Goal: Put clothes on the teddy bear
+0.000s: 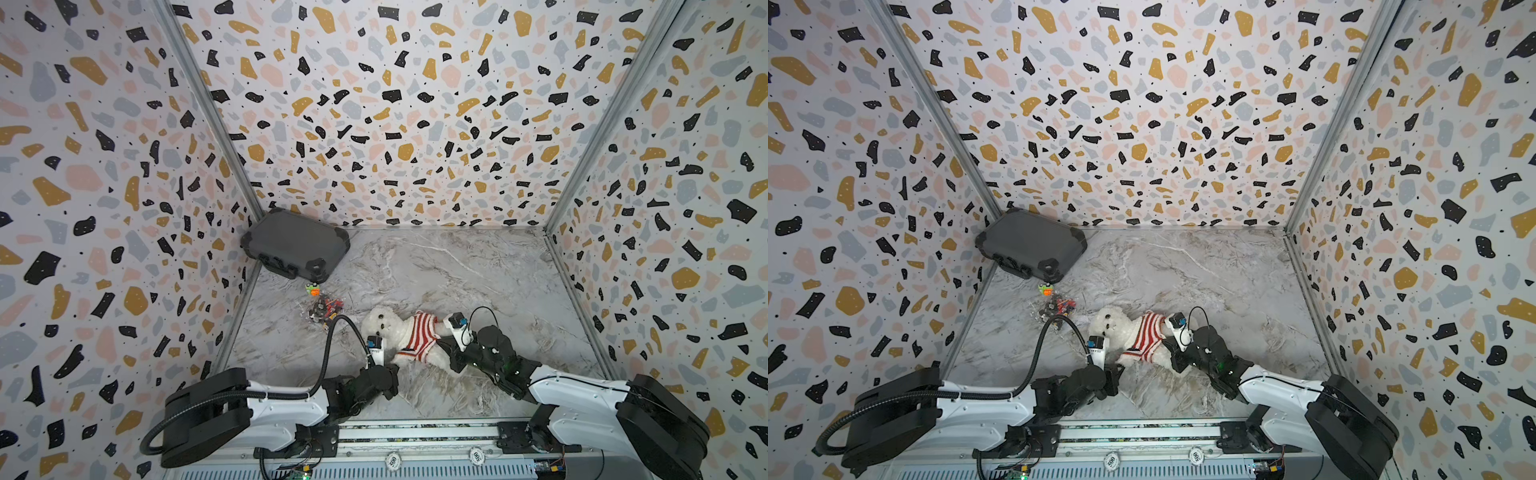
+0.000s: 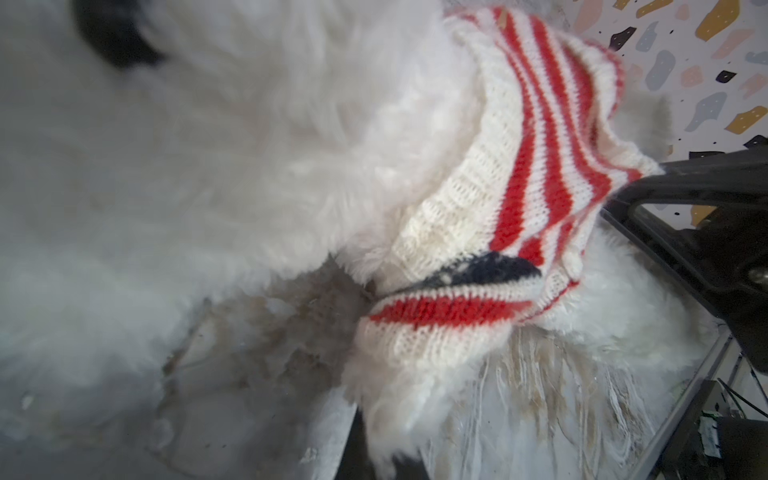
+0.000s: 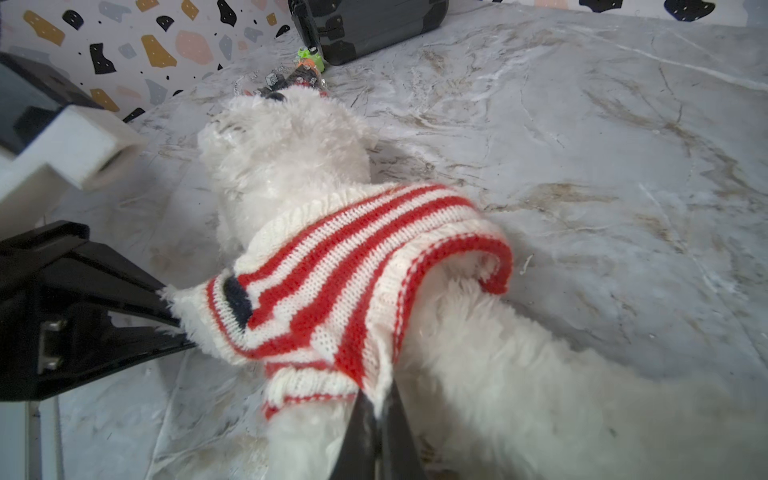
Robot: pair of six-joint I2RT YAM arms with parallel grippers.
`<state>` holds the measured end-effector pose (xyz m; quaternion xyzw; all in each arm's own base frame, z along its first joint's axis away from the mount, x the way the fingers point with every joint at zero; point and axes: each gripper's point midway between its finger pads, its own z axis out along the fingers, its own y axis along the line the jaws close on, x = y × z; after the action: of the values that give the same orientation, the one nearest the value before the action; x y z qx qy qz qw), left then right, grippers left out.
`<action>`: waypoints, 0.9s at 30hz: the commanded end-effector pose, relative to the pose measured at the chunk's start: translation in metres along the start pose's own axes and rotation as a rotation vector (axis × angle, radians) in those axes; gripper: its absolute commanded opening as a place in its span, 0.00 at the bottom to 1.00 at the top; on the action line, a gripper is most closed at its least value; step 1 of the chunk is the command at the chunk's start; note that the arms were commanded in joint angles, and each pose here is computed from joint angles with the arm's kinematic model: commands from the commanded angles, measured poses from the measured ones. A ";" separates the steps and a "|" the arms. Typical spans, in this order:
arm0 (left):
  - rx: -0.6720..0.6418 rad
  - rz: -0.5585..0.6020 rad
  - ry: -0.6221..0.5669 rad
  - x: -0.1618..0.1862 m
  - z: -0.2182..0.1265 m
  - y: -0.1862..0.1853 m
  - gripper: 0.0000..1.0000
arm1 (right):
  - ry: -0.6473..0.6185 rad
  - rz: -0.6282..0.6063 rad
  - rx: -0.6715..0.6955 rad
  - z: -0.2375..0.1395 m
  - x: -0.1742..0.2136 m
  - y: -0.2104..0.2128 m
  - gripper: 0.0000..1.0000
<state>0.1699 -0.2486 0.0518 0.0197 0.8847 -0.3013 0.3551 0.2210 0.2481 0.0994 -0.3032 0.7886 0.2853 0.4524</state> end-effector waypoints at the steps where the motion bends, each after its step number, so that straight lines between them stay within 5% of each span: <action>1: -0.118 0.080 0.001 0.002 -0.008 0.031 0.00 | -0.023 -0.001 0.076 -0.005 -0.009 -0.018 0.00; 9: -0.061 0.137 -0.011 -0.007 -0.014 0.016 0.00 | -0.009 -0.031 0.018 -0.002 -0.013 0.001 0.01; 20: -0.065 0.176 -0.008 -0.010 -0.006 0.007 0.00 | -0.068 -0.186 0.033 -0.021 -0.058 0.037 0.49; 27: -0.072 0.179 0.015 -0.005 -0.001 0.008 0.00 | -0.010 -0.230 -0.086 0.008 -0.067 0.063 0.55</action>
<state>0.1671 -0.2317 0.0384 0.0917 0.9017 -0.2248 0.3578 0.2072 0.3003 0.1739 -0.3839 0.7334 0.2718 0.4908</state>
